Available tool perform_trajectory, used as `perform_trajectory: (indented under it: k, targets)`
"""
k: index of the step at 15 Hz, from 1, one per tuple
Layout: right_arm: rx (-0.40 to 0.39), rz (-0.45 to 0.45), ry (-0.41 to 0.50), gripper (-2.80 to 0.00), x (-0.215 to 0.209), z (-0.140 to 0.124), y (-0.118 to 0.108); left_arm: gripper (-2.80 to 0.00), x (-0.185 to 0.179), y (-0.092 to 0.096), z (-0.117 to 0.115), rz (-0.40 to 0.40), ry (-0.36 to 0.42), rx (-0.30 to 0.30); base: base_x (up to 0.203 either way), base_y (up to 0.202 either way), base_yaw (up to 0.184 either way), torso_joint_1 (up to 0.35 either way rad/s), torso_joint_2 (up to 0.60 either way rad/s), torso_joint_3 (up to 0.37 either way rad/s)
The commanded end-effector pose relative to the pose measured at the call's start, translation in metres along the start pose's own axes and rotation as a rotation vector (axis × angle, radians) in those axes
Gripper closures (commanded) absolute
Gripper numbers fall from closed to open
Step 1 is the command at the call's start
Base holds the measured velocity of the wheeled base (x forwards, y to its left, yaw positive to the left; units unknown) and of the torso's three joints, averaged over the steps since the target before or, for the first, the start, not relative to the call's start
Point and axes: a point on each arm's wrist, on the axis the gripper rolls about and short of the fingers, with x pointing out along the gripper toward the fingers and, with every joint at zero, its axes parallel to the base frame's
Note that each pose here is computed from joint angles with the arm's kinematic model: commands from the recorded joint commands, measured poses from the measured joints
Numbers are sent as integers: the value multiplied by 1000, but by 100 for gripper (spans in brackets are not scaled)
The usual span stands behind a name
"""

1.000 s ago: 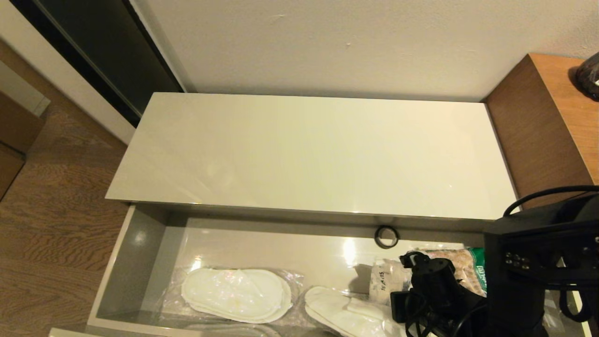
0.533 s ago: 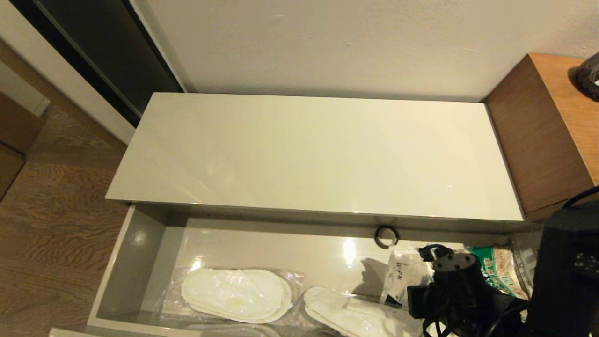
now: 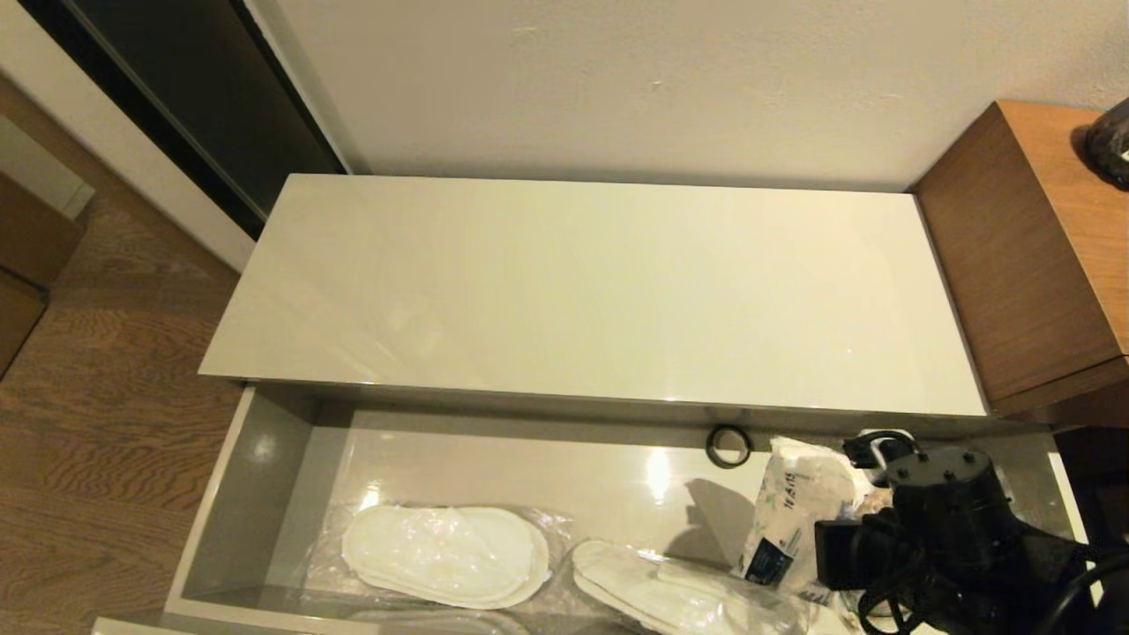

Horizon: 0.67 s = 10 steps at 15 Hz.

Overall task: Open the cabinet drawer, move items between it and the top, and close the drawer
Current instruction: Place the tissue on the table

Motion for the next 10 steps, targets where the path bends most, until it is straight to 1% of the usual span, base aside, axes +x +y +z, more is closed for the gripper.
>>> perform_trajectory:
  k: [1,3,5,10]
  targets:
    - [37,25,-84,0,-23,19,-3,0,0,0,0,0,0,-1,0,0,0,0,0,0]
    - [50,27,-84,0,-42,34,-7,0,0,0,0,0,0,-1,0,0,0,0,0,0]
    - [85,35,-79,0,-58,48,-9,0,0,0,0,0,0,-1,0,0,0,0,0,0]
    - [115,48,-122,0,-73,66,-10,0,0,0,0,0,0,-1,0,0,0,0,0,0]
